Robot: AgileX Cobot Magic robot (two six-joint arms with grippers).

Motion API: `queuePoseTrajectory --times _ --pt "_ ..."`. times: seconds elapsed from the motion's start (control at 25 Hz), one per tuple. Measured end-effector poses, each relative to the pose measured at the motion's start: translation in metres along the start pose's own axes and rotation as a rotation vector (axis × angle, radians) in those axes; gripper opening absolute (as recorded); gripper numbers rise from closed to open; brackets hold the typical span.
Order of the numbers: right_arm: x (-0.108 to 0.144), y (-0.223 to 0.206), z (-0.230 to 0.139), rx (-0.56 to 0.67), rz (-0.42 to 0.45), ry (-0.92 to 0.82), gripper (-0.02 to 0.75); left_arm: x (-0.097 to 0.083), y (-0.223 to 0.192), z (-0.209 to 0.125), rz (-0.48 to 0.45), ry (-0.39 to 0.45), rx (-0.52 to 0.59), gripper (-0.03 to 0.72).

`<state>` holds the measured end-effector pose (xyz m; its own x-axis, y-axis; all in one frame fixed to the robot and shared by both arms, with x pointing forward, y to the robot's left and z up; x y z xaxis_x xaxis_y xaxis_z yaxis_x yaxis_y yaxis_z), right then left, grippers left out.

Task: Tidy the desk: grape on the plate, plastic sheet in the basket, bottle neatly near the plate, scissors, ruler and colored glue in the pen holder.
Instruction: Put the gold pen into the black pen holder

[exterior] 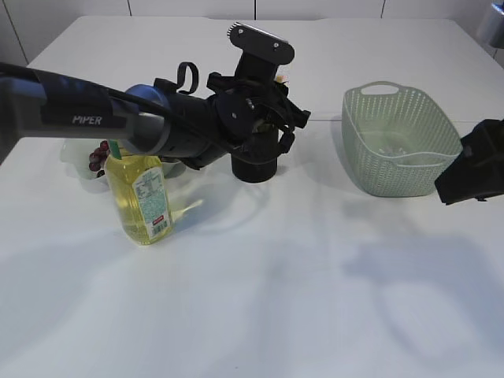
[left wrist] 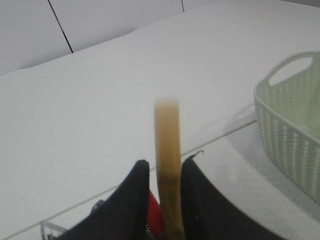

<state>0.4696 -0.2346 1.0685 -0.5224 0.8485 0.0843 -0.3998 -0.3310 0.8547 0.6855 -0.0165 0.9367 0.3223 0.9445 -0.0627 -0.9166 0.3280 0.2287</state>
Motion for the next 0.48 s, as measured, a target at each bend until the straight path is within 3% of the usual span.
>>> queuePoseTrajectory --times 0.48 --pt "0.0 0.0 0.0 0.0 0.0 0.0 0.35 0.0006 -0.0017 -0.0049 0.005 -0.004 0.004 0.235"
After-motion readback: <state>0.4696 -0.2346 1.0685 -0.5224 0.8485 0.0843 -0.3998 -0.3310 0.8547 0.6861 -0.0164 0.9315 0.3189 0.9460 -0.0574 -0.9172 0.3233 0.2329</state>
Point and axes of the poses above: a point on each arm's last joint axis where the gripper is mounted, y pointing back along that axis away from the gripper, x along the wrist's bending axis when the last joint is at zero, z = x × y, the point moved 2 cm from there along -y, pointing out along that axis toward the gripper, and after that the axes turned 15 degrees about y, right-handed, at the moved point
